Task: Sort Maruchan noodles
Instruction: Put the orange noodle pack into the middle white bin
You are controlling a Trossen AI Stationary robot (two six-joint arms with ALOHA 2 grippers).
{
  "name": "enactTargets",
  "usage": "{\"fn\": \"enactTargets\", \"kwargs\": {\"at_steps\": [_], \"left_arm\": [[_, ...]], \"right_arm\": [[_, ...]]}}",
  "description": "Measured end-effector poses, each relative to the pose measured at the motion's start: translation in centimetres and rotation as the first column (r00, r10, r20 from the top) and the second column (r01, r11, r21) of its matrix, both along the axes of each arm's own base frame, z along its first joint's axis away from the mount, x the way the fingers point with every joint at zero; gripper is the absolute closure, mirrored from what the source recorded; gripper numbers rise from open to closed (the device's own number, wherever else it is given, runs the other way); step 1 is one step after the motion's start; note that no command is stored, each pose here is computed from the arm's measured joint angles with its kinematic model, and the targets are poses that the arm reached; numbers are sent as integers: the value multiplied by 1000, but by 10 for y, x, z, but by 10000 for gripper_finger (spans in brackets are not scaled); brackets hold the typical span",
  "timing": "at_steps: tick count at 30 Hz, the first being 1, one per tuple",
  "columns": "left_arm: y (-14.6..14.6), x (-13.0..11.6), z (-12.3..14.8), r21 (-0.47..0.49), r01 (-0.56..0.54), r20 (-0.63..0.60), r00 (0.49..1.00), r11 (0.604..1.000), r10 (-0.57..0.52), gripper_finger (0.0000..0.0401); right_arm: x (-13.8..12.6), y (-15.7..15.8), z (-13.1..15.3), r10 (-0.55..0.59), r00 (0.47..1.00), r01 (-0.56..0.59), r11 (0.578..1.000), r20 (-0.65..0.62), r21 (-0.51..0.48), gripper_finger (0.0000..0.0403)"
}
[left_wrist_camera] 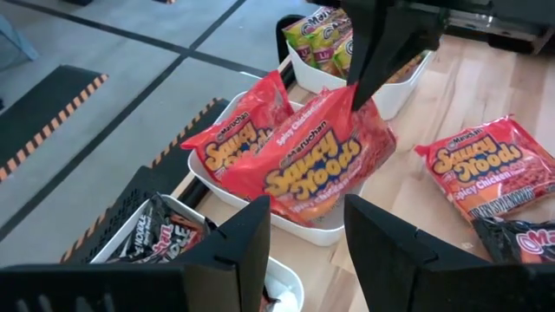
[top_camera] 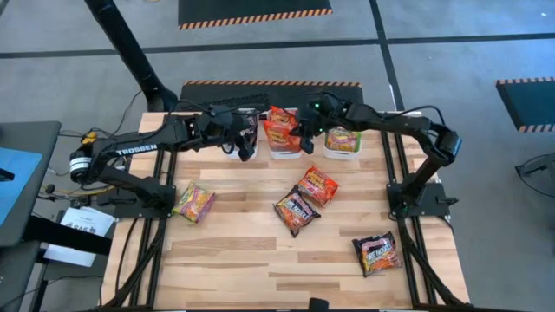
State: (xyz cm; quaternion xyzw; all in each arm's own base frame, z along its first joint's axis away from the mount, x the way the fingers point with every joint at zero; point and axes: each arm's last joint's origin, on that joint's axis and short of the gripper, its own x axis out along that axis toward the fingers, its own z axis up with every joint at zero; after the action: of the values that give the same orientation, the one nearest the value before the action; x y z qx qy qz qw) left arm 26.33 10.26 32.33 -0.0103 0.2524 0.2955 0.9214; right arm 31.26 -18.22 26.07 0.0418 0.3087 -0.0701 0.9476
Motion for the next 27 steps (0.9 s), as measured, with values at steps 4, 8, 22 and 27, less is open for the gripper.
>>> {"fn": "enactTargets", "kwargs": {"at_steps": [4,8,22,27], "left_arm": [[1,0,0,5,1,-5,1000,1000,-1,264],[4,-1,0,11,-4,-11,1000,1000,4,264],[5,-2,-1,15,2,-18,1000,1000,-1,264],[5,-2,-1,15,1,-18,1000,1000,-1,264]], "right_arm": [[4,1,4,-33,999,35,997,26,-66,393],[3,-1,3,-41,999,41,996,7,-77,393],[16,7,-34,-108,979,100,993,-174,-57,372],[12,10,-34,-154,963,146,988,-221,-53,336]]}}
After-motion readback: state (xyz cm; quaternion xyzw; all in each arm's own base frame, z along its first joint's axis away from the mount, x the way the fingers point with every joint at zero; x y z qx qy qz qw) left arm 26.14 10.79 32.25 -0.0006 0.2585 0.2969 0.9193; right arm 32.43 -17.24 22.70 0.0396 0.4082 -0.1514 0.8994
